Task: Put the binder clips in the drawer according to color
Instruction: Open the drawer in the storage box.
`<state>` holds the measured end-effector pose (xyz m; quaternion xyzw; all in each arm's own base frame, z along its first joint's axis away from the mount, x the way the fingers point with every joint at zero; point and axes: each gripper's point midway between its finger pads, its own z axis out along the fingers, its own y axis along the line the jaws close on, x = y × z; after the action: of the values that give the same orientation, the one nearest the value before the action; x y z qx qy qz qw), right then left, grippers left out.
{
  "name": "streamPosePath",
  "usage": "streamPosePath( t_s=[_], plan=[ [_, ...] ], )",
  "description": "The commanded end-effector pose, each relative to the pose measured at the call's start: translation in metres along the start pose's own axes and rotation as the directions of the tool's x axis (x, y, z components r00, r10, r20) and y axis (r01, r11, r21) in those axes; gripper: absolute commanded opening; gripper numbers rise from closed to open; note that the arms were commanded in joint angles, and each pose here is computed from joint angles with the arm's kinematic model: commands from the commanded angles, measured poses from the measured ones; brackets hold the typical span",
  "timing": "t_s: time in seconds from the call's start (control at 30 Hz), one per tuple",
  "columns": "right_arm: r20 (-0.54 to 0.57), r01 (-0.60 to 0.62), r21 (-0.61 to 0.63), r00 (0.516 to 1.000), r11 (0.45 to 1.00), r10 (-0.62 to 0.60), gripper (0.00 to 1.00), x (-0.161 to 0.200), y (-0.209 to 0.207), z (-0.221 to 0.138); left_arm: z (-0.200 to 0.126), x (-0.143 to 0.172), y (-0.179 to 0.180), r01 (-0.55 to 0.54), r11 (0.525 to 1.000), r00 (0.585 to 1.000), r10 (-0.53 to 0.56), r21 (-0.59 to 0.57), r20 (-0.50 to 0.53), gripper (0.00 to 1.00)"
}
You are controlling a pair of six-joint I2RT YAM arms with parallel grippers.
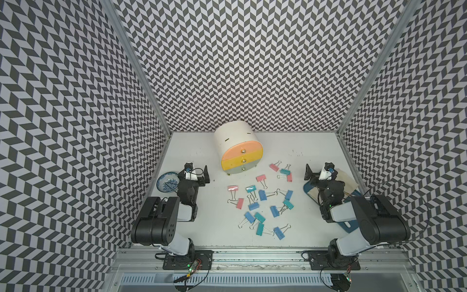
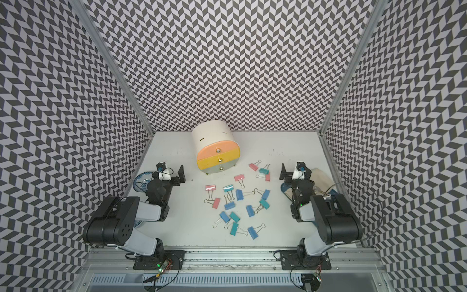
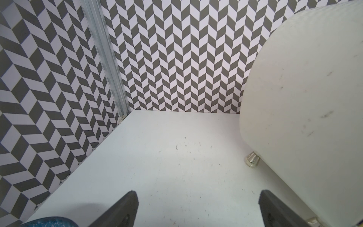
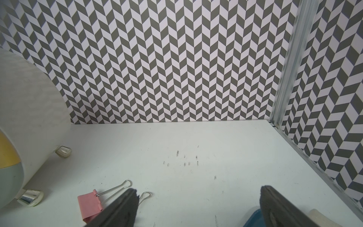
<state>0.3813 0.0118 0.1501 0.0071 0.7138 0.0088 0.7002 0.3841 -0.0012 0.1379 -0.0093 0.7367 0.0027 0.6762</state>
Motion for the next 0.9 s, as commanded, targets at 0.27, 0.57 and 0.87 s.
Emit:
streamPosePath(
  t_s=[0.27, 0.57, 0.87],
  plan=[
    [0.13, -0.116, 0.176, 0.987, 0.978, 0.094, 1.0, -0.049, -0.034, -0.031, 0.012, -0.028, 0.022, 0.072, 0.987, 0.995, -0.082, -0.143, -0.064, 1.0],
    [0.013, -0.556, 0.27, 0.818, 0.786, 0.575, 0.99, -0.076, -0.052, -0.028, -0.019, -0.076, 0.048, 0.298, 0.885, 0.931, -0.352, -0.359, -0.096, 1.0],
    [-0.274, -0.732, -0.04, 0.663, 0.68, 0.697, 0.84, -0.09, 0.021, -0.032, -0.038, -0.113, -0.014, 0.596, 0.798, 0.766, -0.599, -0.093, -0.234, 0.8]
  ],
)
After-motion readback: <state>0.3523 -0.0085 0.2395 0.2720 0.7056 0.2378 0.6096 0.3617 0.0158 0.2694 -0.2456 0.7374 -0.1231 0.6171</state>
